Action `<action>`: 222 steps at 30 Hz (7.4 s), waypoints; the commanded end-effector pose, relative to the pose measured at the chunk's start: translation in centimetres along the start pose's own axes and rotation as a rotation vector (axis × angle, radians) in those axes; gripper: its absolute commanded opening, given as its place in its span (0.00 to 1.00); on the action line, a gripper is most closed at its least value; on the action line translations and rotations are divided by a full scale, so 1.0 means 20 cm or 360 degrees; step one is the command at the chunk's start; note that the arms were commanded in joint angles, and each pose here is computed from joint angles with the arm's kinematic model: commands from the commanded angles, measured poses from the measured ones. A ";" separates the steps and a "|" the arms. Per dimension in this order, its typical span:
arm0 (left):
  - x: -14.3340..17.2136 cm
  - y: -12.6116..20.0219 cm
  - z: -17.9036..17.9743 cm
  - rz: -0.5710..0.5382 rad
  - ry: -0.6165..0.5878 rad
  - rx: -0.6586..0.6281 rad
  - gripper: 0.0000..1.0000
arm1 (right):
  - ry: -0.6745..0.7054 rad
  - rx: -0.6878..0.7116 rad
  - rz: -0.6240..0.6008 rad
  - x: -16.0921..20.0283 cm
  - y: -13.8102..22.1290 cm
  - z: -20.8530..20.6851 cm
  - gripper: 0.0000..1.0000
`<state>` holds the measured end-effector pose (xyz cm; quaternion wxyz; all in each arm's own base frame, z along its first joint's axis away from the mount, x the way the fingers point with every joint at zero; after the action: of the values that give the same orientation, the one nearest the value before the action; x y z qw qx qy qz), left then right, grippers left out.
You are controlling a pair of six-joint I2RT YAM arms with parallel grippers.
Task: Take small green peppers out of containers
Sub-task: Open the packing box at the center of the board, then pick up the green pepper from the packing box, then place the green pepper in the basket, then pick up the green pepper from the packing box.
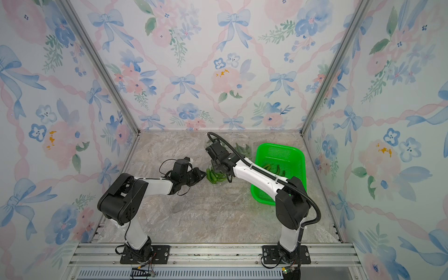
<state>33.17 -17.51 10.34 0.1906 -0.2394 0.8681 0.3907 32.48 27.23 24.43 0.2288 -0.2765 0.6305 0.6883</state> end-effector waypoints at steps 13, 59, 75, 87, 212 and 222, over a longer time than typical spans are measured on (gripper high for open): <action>0.01 0.08 0.00 0.0044 -0.0039 -0.0088 0.21 | -0.0228 -0.0059 0.0116 -0.06 -0.03 -0.20 0.47; -0.05 0.30 -0.02 -0.0062 -0.0110 -0.0105 0.35 | -0.0130 -0.0353 0.0362 0.13 -0.15 0.01 0.51; 0.06 0.38 0.03 -0.0039 -0.0109 -0.0107 0.37 | -0.0062 -0.0346 0.0496 0.20 -0.40 0.19 0.42; 0.07 0.40 0.06 -0.0041 -0.0102 -0.0116 0.37 | -0.0056 -0.0307 0.0563 0.27 -0.50 0.21 0.41; -0.05 0.39 -0.20 -0.0126 -0.0382 -0.0143 0.44 | -0.0112 -0.0472 0.0686 0.31 -0.36 0.27 0.37; -0.05 0.45 -0.13 -0.0161 -0.0326 -0.0179 0.44 | -0.0119 -0.0466 0.0741 0.36 -0.44 0.30 0.36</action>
<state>28.80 -14.46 17.25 0.2823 -0.2427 0.8092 0.4545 32.39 32.71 13.39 0.0494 -0.1293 0.5719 0.8085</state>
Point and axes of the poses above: each gripper's point midway between its finger pads, its own y axis back along the fingers, its own z axis along the line the jaws close on, x = y × z, the point moved 9 cm from there along y, back along the fingers, and after that the axes turned 15 degrees about -y, right-handed, at the moved point
